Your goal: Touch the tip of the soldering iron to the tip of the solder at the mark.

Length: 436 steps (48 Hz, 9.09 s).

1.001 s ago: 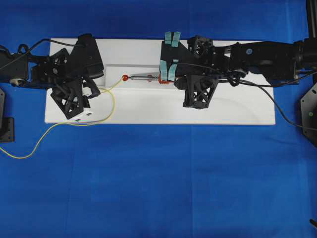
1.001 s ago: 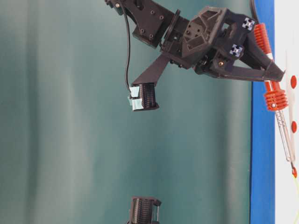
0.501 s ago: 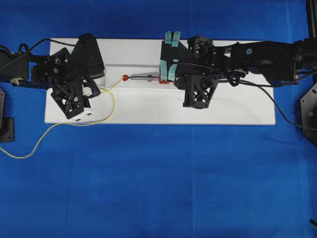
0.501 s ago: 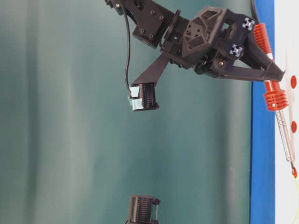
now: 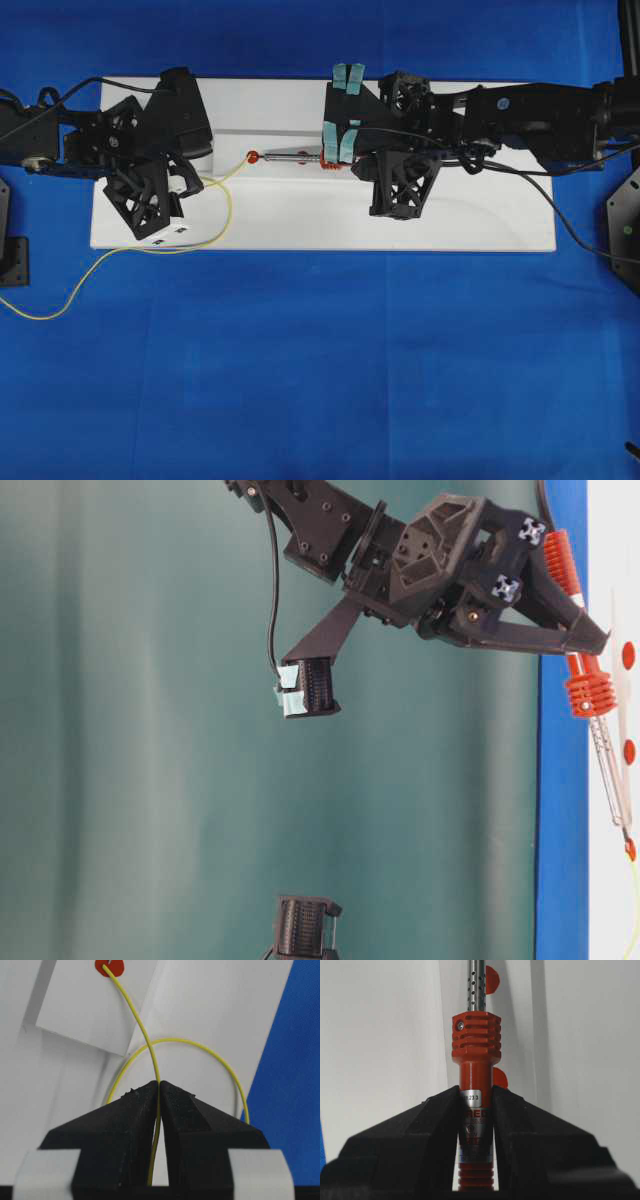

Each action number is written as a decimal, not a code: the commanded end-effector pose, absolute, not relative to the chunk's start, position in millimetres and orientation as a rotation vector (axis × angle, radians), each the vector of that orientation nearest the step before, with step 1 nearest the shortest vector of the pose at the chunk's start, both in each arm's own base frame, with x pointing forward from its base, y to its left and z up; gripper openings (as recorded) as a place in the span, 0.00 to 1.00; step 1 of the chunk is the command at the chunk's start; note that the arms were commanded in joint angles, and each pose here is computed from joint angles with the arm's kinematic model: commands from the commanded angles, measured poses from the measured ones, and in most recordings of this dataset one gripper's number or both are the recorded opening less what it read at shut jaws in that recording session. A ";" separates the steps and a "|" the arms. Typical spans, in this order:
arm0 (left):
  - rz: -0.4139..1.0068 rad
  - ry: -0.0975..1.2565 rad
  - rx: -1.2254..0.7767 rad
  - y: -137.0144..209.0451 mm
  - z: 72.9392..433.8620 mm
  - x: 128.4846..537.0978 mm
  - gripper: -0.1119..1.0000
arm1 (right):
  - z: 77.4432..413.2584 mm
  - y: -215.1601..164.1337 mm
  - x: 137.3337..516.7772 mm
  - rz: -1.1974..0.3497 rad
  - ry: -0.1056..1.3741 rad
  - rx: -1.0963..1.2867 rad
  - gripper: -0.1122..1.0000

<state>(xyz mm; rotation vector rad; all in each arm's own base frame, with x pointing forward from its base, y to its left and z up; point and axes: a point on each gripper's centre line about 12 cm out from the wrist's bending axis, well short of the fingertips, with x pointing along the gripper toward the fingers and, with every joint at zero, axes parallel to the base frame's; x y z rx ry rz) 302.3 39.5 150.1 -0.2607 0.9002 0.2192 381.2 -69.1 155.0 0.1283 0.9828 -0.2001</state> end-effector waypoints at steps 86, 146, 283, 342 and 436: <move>0.176 0.735 -0.249 24.4 209.2 251.2 0.12 | 203.7 -66.9 340.2 -0.219 0.865 0.134 0.16; 0.174 0.847 -0.232 33.1 176.5 358.4 0.12 | 199.1 -61.1 304.5 -0.228 0.857 0.148 0.16; 0.195 0.876 -0.236 42.3 165.8 370.3 0.12 | 159.4 -64.9 325.7 -0.225 0.943 0.152 0.16; 0.194 0.874 -0.235 42.3 166.3 370.7 0.12 | 159.3 -64.9 325.6 -0.225 0.945 0.152 0.16; 0.182 0.781 -0.240 36.1 221.8 344.8 0.12 | 196.0 -56.2 240.7 -0.257 0.851 0.160 0.16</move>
